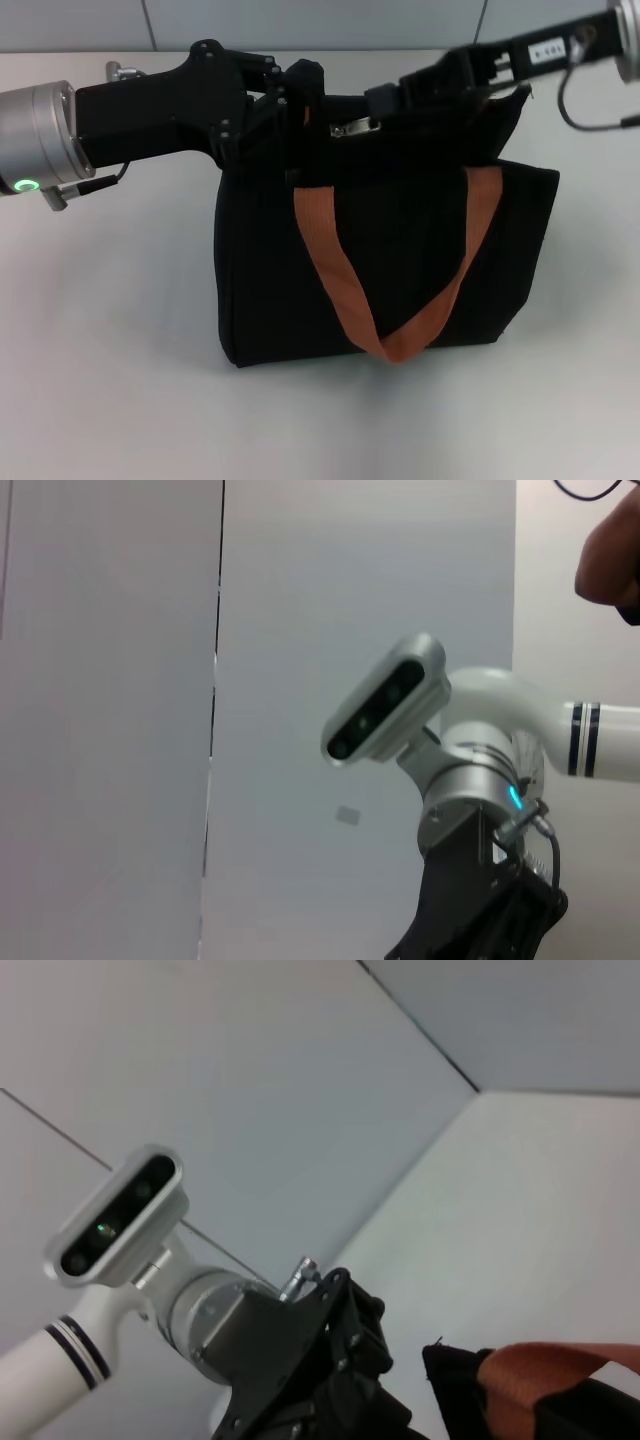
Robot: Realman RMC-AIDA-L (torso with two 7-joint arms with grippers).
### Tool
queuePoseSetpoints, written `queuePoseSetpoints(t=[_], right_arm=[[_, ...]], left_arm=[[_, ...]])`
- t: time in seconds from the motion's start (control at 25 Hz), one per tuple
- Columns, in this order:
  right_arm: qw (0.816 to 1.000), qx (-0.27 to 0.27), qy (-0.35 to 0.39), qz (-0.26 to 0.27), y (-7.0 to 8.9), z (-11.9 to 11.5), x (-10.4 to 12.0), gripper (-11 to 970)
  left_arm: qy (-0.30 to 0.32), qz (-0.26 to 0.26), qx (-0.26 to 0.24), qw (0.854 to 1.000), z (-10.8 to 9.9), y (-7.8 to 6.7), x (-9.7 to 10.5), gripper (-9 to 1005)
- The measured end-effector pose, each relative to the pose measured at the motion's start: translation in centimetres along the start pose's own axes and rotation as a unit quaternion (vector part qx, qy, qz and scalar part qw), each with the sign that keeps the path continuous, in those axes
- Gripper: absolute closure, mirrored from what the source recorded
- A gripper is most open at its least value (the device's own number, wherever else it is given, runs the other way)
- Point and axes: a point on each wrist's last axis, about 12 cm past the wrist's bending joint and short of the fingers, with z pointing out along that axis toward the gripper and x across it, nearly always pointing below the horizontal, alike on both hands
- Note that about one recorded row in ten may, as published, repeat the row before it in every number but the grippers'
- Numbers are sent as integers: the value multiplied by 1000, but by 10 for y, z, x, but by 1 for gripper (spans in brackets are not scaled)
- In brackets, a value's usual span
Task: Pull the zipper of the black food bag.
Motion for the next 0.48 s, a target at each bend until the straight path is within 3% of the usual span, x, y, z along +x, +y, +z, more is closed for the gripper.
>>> queuePoseSetpoints(t=[0.2, 0.48], right_arm=[[999, 27, 33, -11, 13, 7, -22, 959], [999, 44, 17, -7, 13, 3, -32, 953]], left_arm=[[0, -1, -3, 1000, -1, 0, 1, 978], [-12, -9, -7, 1000, -1, 0, 2, 978]])
